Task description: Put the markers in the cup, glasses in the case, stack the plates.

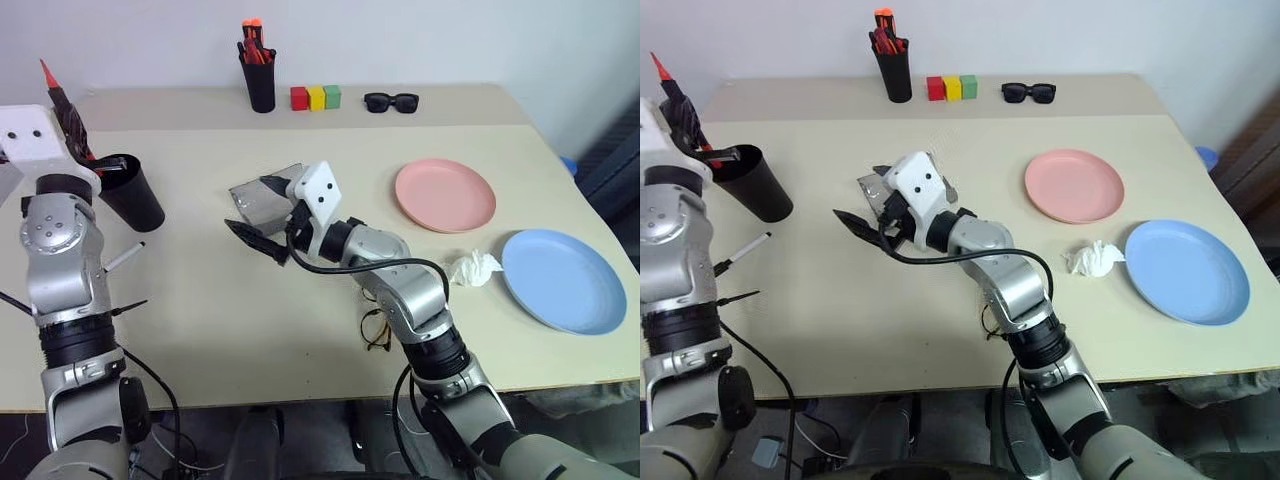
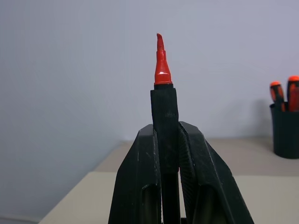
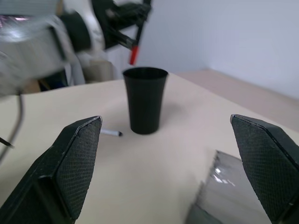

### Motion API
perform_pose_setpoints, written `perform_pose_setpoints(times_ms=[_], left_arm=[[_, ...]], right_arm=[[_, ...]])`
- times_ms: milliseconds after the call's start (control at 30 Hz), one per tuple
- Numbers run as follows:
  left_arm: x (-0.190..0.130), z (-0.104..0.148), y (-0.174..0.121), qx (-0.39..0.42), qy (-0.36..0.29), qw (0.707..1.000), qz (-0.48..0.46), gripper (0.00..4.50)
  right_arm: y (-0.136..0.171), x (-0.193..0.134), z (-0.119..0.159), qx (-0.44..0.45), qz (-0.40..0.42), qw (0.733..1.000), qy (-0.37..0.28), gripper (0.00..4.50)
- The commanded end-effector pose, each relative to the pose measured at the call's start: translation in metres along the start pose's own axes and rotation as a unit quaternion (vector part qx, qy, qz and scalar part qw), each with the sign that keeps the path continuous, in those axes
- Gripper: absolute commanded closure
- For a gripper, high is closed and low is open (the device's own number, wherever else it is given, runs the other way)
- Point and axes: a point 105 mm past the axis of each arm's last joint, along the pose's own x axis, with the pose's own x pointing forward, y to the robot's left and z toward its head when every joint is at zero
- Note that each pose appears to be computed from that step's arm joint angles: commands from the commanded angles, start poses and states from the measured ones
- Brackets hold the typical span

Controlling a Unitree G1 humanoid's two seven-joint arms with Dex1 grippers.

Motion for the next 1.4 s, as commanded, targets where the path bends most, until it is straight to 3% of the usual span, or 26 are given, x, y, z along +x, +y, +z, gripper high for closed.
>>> perform_pose_setpoints(times_ms=[33, 333, 733, 767, 967, 1133, 1300, 1400], left_arm=[[0.007, 0.012, 0.003, 0.005, -0.04, 0.999, 0.009, 4.46], [0.005, -0.02, 0.004, -0.006, -0.009, 1.0, 0.015, 4.46], [-0.005, -0.035, 0.006, -0.015, 0.011, 0.999, 0.031, 4.46], [-0.005, -0.035, 0.006, -0.015, 0.011, 0.999, 0.031, 3.45], [-0.007, -0.035, 0.007, -0.013, 0.013, 0.999, 0.036, 0.64], [-0.006, -0.009, 0.022, -0.044, -0.022, 0.997, 0.057, 0.64], [-0.021, 0.017, 0.049, -0.059, -0.028, 0.998, 0.002, 0.64], [-0.041, 0.02, 0.068, -0.068, 0.013, 0.996, -0.052, 0.02]], right_arm=[[0.009, 0.003, 0.014, -0.007, 0.018, 0.999, -0.029, 0.0], [0.01, 0.0, 0.012, -0.003, 0.013, 1.0, -0.026, 0.0], [0.014, 0.0, 0.011, -0.005, 0.023, 0.999, -0.024, 0.0], [0.014, 0.0, 0.011, -0.005, 0.024, 0.999, -0.023, 0.0], [0.014, 0.0, 0.01, -0.004, 0.026, 0.999, -0.021, 0.0], [0.012, -0.001, 0.01, -0.007, 0.021, 1.0, -0.02, 0.0], [0.005, -0.007, 0.008, -0.01, 0.009, 1.0, -0.015, 0.0], [0.002, -0.011, 0.005, -0.01, 0.004, 1.0, -0.009, 0.0]])
